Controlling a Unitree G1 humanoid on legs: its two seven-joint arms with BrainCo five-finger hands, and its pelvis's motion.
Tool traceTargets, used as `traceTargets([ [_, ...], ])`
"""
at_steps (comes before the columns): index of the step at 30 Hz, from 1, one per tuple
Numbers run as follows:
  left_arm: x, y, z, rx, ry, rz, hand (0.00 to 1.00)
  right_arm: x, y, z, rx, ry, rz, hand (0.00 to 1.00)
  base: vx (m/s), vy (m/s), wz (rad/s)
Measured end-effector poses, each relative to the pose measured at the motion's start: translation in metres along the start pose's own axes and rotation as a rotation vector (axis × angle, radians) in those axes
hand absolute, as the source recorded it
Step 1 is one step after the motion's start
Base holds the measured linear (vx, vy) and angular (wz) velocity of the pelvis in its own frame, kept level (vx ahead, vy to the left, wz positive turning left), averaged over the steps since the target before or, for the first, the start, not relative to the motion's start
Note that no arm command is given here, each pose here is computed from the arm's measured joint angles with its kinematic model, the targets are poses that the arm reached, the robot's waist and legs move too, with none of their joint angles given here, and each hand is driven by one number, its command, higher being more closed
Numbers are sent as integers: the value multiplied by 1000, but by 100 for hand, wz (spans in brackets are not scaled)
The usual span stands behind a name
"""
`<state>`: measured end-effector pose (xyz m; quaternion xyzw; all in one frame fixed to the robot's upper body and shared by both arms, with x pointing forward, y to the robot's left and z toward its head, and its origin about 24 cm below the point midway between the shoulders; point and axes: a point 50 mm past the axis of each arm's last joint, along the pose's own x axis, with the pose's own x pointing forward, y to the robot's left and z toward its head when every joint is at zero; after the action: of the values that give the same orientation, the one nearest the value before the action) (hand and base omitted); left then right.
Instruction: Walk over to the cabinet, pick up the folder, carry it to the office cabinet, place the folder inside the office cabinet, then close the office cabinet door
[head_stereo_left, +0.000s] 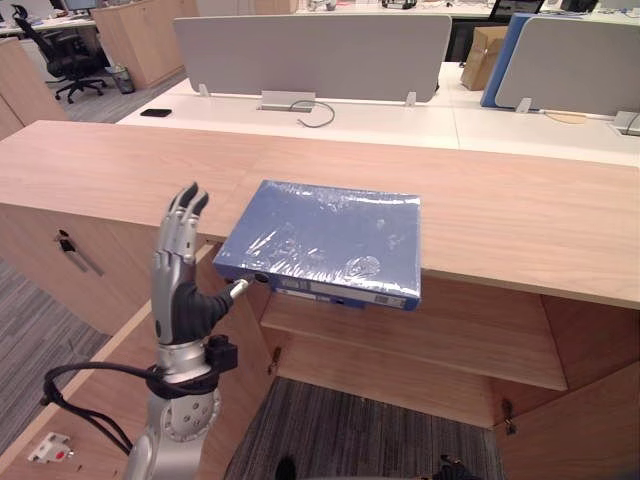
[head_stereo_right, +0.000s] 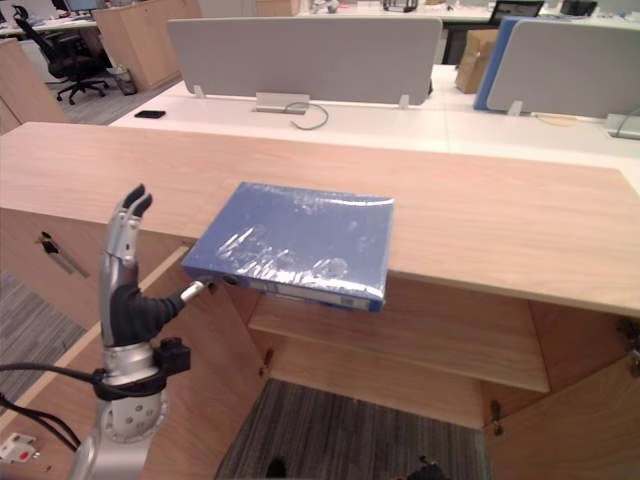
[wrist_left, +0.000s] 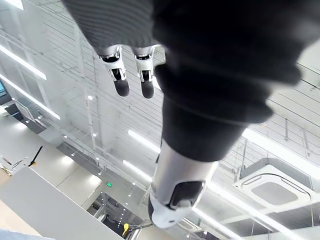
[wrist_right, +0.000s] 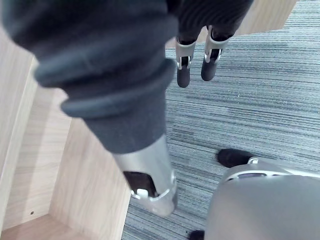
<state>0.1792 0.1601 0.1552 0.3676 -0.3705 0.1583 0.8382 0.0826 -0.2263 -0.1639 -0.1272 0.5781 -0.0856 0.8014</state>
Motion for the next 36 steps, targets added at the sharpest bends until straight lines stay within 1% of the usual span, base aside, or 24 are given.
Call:
traceTargets([
  [3, 2, -1, 1, 27, -26, -14, 0, 0, -1, 0, -1, 1, -2, 0, -18, 4, -4],
  [15, 0, -8, 1, 46, -54, -78, 0, 0, -5, -3, -6, 9, -1, 0, -17, 11, -4],
  [17, -1, -12, -4, 87, -55, -116, 0, 0, -6, -2, -6, 9, 0, 0, -8, 8, -3],
  [24, -2, -18, -15, 153, -71, -197, 0, 1, -7, -2, 3, 8, -4, 0, 1, 5, -3],
  [31, -9, -25, -32, 193, -22, -271, 0, 1, -11, 2, 5, -10, -14, 0, 0, 0, 0],
  [36, -14, -31, -46, 248, 15, -330, 0, 1, -13, 2, 29, -8, -21, 0, 0, 0, 0],
])
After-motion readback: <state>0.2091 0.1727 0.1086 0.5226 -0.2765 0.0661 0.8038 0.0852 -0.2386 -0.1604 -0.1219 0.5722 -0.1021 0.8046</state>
